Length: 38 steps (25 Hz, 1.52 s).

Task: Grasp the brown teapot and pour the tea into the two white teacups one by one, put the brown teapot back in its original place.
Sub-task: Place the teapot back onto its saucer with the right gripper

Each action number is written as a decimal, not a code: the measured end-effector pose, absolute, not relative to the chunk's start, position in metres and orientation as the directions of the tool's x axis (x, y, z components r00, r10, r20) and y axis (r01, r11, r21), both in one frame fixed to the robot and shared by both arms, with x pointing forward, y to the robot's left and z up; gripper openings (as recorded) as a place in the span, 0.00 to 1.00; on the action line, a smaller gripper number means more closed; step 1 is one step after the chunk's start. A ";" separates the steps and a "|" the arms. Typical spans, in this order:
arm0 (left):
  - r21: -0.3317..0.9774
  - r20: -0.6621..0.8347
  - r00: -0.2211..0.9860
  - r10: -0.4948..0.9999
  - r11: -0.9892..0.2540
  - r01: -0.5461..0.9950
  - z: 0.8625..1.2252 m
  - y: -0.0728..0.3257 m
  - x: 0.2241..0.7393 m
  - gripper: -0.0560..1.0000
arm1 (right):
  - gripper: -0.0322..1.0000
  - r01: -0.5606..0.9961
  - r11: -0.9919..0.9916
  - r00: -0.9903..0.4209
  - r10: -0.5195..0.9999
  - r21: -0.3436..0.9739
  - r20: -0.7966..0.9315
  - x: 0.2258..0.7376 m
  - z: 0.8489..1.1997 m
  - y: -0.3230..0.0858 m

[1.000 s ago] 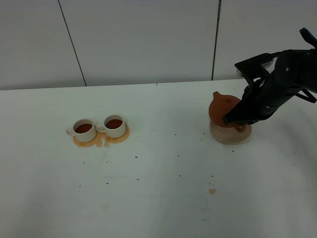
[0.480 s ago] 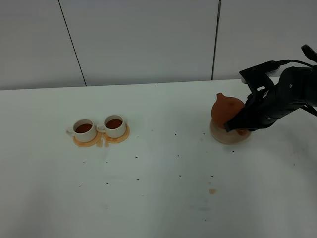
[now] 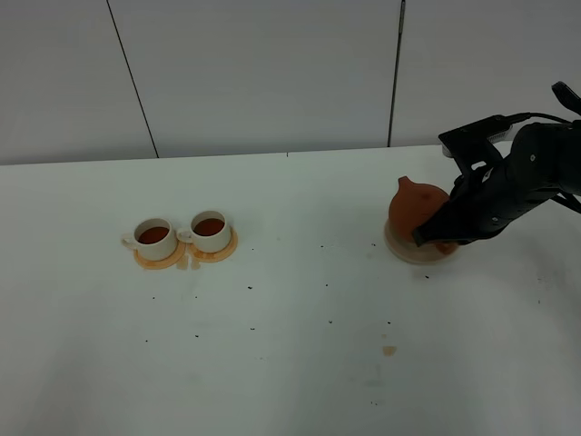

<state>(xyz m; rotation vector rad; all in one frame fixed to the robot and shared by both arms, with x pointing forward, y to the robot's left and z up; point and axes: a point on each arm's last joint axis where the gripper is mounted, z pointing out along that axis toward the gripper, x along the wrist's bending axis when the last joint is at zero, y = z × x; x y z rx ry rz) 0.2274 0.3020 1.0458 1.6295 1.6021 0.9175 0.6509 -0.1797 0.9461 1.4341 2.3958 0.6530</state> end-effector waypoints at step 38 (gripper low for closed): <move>0.847 0.030 0.000 1.000 -0.025 0.532 1.046 0.302 0.227 0.28 | 0.13 0.780 0.413 -0.471 0.882 0.470 0.008 0.652 0.928 -0.179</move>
